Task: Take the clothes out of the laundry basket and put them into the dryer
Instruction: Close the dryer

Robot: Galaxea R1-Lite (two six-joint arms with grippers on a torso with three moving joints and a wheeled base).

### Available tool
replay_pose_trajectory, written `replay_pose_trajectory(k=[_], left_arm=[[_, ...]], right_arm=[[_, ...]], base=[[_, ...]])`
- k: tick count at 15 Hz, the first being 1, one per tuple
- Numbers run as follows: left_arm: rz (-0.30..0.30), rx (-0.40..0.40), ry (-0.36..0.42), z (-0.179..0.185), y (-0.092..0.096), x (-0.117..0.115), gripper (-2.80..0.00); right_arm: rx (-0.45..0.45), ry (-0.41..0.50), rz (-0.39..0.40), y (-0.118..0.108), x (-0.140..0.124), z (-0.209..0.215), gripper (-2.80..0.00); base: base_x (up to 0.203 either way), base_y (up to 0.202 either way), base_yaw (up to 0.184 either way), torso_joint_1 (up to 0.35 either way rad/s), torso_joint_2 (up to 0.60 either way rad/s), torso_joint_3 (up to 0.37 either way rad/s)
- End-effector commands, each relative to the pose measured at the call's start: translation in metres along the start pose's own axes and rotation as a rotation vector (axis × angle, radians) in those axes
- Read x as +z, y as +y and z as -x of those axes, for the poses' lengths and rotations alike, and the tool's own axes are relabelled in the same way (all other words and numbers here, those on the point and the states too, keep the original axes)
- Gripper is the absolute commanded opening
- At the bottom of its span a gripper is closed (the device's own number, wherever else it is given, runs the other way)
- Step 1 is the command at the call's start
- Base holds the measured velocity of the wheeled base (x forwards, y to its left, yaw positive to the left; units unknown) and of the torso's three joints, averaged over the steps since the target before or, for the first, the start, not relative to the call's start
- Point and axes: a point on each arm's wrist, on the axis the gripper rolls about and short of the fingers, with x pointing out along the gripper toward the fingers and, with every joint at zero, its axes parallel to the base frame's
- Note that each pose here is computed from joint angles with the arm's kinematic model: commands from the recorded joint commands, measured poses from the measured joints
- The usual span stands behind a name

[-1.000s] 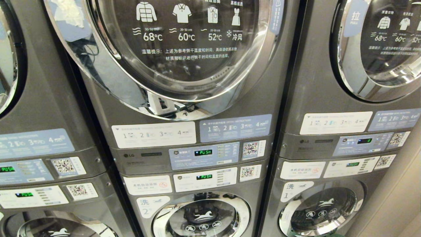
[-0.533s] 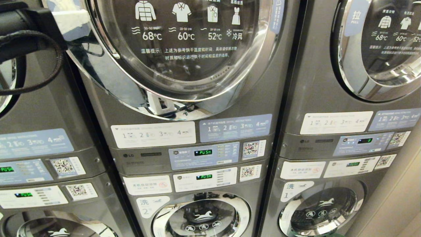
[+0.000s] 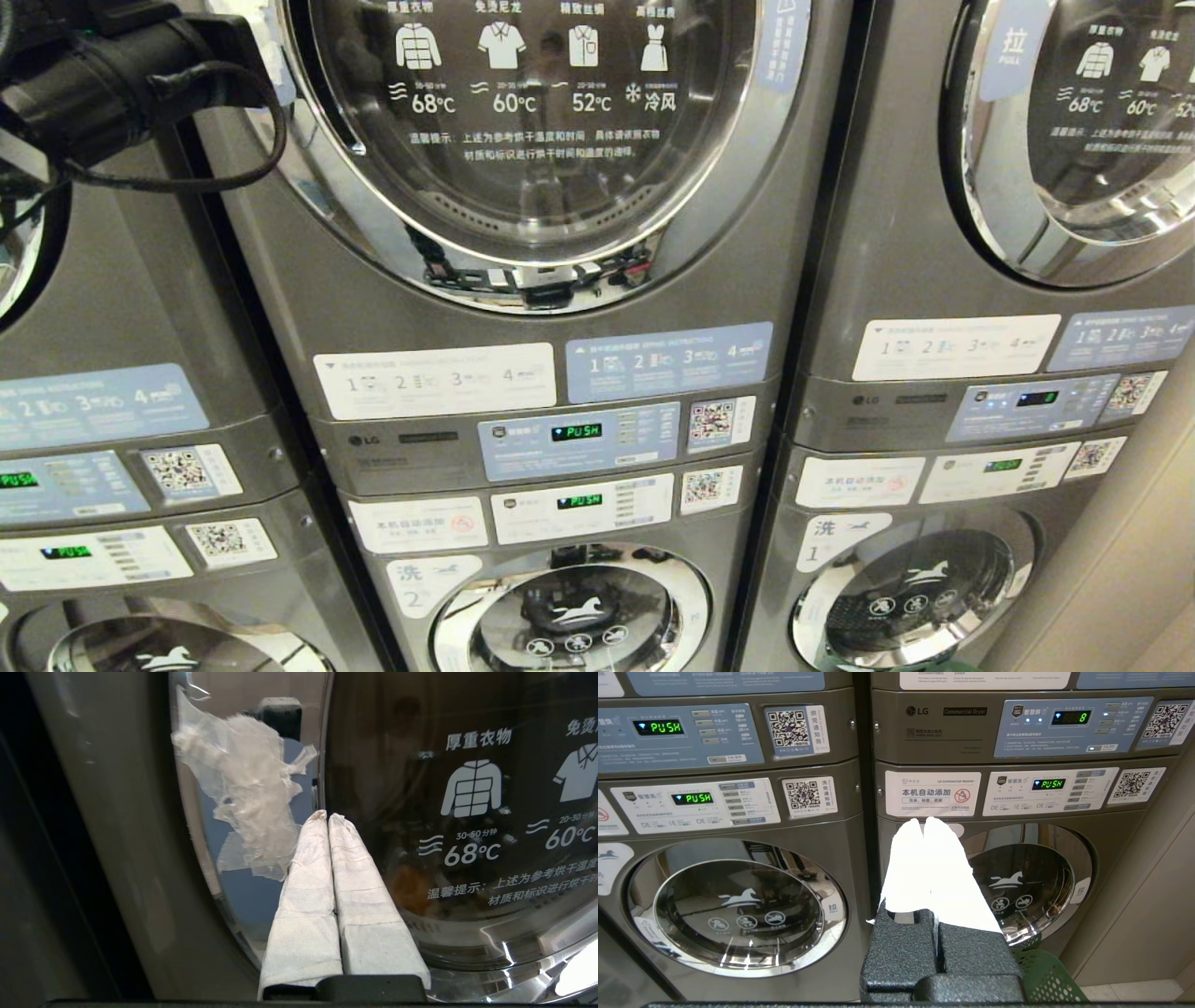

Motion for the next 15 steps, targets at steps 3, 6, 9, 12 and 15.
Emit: replay_pose_trajectory(k=[3,6,9,12,15], left_arm=[[0.005,-0.001,0.028,-0.013,-0.001,-0.016,-2.80],[-0.010,0.040,0.007,-0.032,0.001,-0.019,-2.80],[-0.022,0.115,0.010,-0.051,0.003,-0.030,-2.80],[-0.026,0.156,0.036,-0.058,0.004,-0.041,-2.80],[-0.028,0.175,0.065,-0.064,0.006,-0.054,-2.80]], right_arm=[[0.001,-0.001,0.000,0.000,0.000,0.000,-2.80],[0.001,-0.001,0.000,0.000,0.000,0.000,-2.80],[0.001,-0.001,0.000,0.000,0.000,0.000,-2.80],[0.001,-0.001,0.000,0.000,0.000,0.000,-2.80],[0.001,-0.001,0.000,0.000,0.000,0.000,-2.80]], base=[[0.000,0.000,0.000,0.000,0.00,0.000],[0.000,0.000,0.000,0.000,0.00,0.000],[0.000,0.000,0.000,0.000,0.00,0.000],[0.000,0.000,0.000,0.000,0.00,0.000],[0.000,0.000,0.000,0.000,0.00,0.000]])
